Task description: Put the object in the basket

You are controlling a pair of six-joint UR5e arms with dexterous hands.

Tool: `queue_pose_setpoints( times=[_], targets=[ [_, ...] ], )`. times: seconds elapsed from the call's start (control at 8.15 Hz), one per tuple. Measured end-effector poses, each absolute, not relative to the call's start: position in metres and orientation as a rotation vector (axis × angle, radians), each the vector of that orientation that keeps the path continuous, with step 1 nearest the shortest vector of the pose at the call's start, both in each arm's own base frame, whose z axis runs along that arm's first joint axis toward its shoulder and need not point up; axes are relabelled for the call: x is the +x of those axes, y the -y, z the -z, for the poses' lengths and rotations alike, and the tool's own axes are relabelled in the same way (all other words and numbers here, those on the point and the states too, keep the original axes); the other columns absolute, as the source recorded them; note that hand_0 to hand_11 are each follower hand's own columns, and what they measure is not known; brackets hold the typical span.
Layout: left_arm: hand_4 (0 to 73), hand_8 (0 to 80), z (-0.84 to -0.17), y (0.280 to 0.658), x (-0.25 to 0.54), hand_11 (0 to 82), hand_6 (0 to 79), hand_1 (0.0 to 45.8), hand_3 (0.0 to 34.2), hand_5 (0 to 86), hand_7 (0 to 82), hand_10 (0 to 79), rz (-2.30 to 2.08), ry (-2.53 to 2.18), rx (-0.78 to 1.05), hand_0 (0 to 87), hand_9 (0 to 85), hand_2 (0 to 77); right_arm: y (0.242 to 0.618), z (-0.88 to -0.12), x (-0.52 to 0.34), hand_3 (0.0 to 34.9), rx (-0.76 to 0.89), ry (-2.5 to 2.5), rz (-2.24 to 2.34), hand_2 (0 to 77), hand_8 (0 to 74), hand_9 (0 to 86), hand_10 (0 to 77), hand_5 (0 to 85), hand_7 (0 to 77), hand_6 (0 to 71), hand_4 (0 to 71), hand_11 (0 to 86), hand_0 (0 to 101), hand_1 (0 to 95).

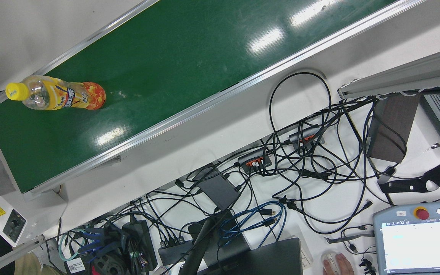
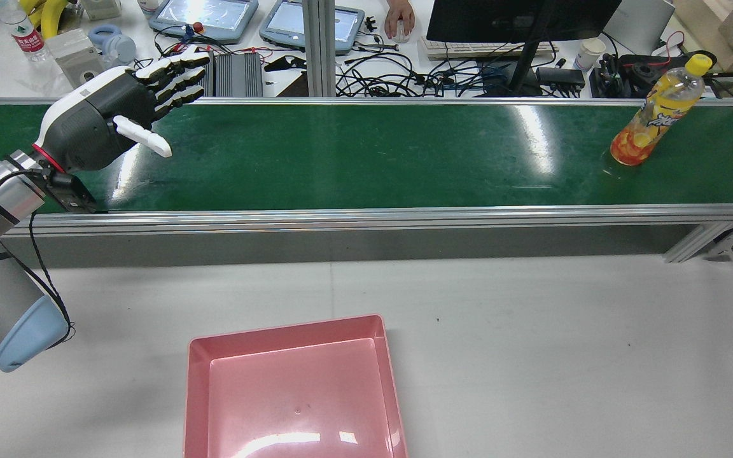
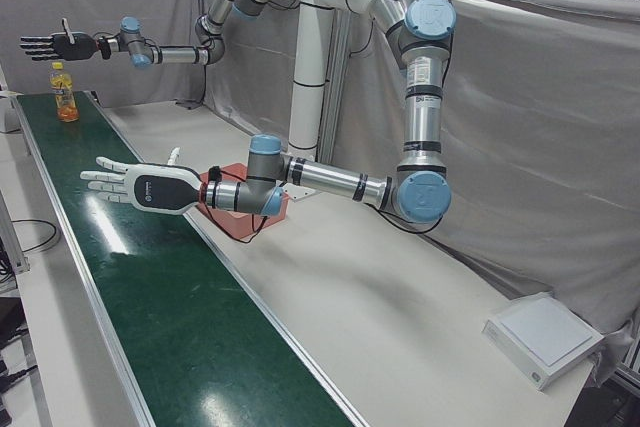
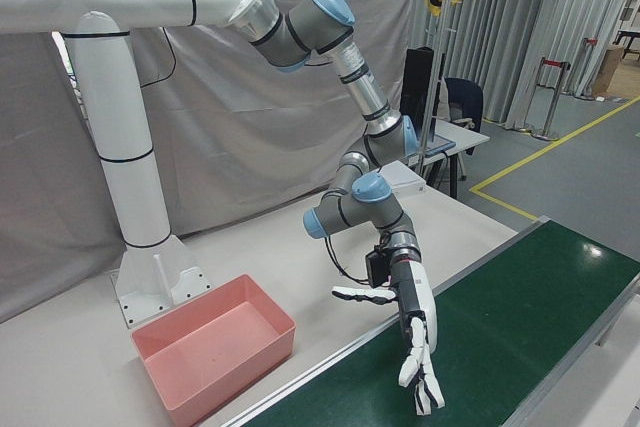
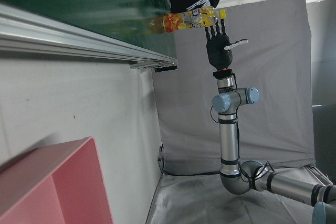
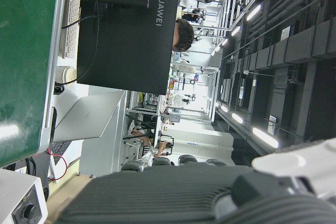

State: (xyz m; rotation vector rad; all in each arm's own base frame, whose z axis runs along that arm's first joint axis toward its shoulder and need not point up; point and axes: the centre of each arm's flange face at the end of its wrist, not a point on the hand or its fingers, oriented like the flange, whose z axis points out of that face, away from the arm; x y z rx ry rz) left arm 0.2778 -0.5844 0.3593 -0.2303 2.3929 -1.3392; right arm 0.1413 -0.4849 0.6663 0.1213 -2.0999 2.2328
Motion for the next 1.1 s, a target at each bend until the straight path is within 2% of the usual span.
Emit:
queue_pose_setpoints(
  times=[0.25,0.49,1.1],
  targets=[
    [12.5,6.0,-0.356,0.583,0.275,10.4,0.5,11.4,2.3,15.8,0.5,6.0,1.334,-2.400,-0.233,56.3,5.5,0.0,0.485,-0.666,0.141,0.1,0.121,2.100,-2.233,0.5,0.0,0.0,0.0,0.0,0.5,0.0,0.0,0.0,0,0.0],
    [12.5,6.0,-0.351,0.580,0.274,10.4,0.5,11.4,3.7,16.4,0.5,6.0,1.326,-2.407,-0.239,56.3,5.5,0.0,0.485,-0.666,0.141,0.0,0.121,2.100,-2.232,0.5,0.0,0.0,0.0,0.0,0.5,0.0,0.0,0.0,0,0.0],
    [12.5,6.0,-0.343,0.577,0.272,10.4,0.5,12.0,2.3,16.4,0.5,6.0,1.315,-2.421,-0.259,55.3,5.5,0.0,0.485,-0.666,0.141,0.0,0.121,2.100,-2.233,0.5,0.0,0.0,0.0,0.0,0.5,0.0,0.0,0.0,0,0.0]
  ],
)
